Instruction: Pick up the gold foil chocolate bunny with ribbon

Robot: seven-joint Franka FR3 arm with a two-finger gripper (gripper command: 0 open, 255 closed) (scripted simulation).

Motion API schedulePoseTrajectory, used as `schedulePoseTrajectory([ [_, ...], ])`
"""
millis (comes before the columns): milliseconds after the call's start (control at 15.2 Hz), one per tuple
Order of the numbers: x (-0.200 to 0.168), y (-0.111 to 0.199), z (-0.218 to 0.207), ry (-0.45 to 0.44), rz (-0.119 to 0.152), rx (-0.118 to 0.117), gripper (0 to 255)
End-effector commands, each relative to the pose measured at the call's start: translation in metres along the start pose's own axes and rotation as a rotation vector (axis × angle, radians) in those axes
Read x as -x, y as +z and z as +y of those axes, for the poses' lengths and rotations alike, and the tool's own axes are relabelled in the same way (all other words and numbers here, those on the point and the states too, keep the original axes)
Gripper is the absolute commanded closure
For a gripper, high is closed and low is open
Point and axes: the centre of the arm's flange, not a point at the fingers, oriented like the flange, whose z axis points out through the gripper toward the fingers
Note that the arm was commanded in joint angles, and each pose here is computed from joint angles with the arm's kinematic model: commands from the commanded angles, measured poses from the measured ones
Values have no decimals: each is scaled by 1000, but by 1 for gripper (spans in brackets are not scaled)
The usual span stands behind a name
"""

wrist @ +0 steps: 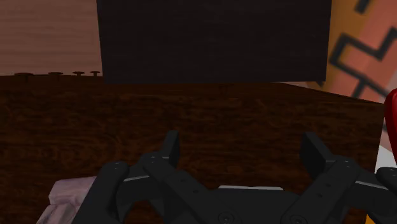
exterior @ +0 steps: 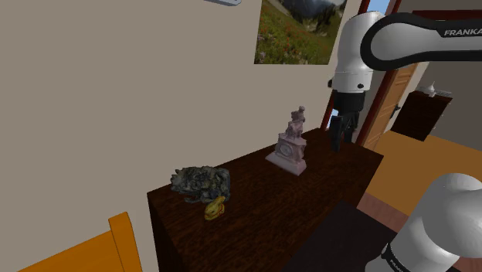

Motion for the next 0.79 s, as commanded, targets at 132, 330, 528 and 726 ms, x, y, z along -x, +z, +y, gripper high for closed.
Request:
schedulePoseTrajectory([
  [132,-15,18,-5,-10,19,-19,0],
  [330,-37,44,-14,-26,47,-46,0],
  [528,-60,70,-23,-41,75,-74,0],
  [726,-84,94,-34,-56,103,-102,0],
])
